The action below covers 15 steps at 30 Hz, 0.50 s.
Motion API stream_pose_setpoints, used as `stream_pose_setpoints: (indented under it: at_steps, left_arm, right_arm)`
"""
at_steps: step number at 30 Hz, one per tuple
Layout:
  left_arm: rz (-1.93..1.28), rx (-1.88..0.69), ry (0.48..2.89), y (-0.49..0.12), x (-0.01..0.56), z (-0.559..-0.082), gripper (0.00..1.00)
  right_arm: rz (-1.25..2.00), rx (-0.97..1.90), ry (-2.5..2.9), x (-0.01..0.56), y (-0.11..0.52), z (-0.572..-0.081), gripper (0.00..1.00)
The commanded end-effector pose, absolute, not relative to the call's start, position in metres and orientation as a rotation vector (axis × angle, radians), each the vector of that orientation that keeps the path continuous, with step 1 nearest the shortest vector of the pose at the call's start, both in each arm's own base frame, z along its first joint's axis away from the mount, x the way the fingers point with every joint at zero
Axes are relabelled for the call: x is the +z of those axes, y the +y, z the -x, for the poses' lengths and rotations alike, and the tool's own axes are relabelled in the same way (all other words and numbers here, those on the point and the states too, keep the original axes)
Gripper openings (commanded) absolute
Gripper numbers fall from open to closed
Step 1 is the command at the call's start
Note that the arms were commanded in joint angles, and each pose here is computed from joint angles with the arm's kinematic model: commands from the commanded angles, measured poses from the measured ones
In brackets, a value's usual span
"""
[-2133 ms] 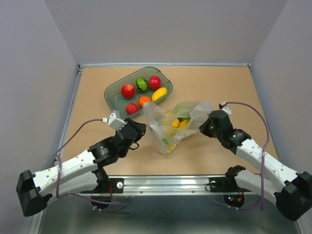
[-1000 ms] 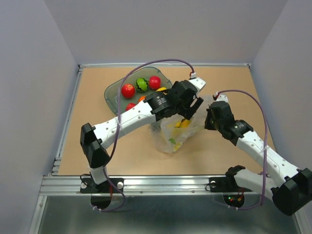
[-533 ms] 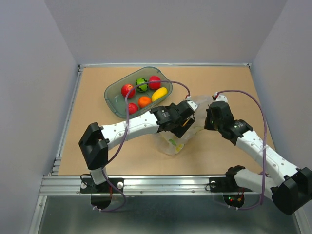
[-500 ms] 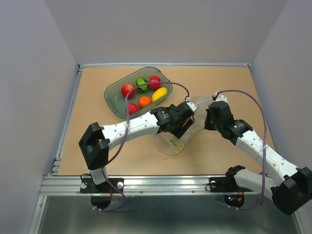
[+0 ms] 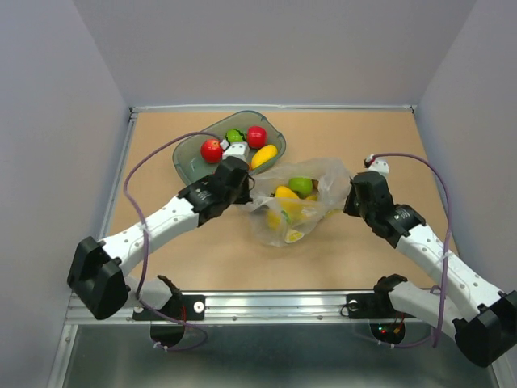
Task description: Untie the knot of the plastic bag and take out the fruit
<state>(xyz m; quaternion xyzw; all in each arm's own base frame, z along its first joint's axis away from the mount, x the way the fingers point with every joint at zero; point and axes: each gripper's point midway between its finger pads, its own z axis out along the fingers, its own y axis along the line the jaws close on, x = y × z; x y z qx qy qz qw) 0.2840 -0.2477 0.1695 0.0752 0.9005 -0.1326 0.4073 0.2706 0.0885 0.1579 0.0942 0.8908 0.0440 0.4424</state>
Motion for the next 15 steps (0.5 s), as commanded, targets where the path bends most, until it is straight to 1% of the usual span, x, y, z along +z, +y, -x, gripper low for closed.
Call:
stream_pose_setpoints:
  at_steps: [1,3,4,5,7,9,11,13,15]
  left_arm:
    - [0.031,-0.577,2.24,-0.229,0.166,-0.283,0.1]
    - [0.093,-0.657,2.231,-0.213,0.16,-0.271,0.1]
    - [0.127,-0.739,2.24,-0.212,0.16,-0.264,0.1]
    - [0.171,-0.755,2.227,-0.203,0.16,-0.264,0.08]
    - [0.279,-0.732,2.192,-0.175,0.157,-0.265,0.01]
    - [0.364,-0.678,2.185,-0.152,0.151,-0.264,0.0]
    - [0.411,-0.655,2.196,-0.142,0.145,-0.262,0.0]
    - [0.385,-0.675,2.198,-0.145,0.148,-0.261,0.0]
    - [0.309,-0.723,2.19,-0.155,0.16,-0.262,0.0]
  right_arm:
    - [-0.385,-0.013,2.181,0.15,0.061,-0.266,0.01]
    - [-0.418,-0.035,2.18,0.149,0.056,-0.264,0.01]
    - [-0.439,-0.059,2.181,0.148,0.05,-0.263,0.01]
    - [-0.465,-0.063,2.18,0.148,0.048,-0.262,0.01]
    - [-0.505,-0.084,2.186,0.145,0.04,-0.258,0.01]
    - [-0.555,-0.084,2.196,0.142,0.035,-0.254,0.01]
    - [-0.571,-0.048,2.223,0.136,0.039,-0.251,0.01]
    - [-0.54,0.02,2.256,0.137,0.05,-0.249,0.01]
    - [-0.428,0.077,2.273,0.15,0.062,-0.253,0.09]
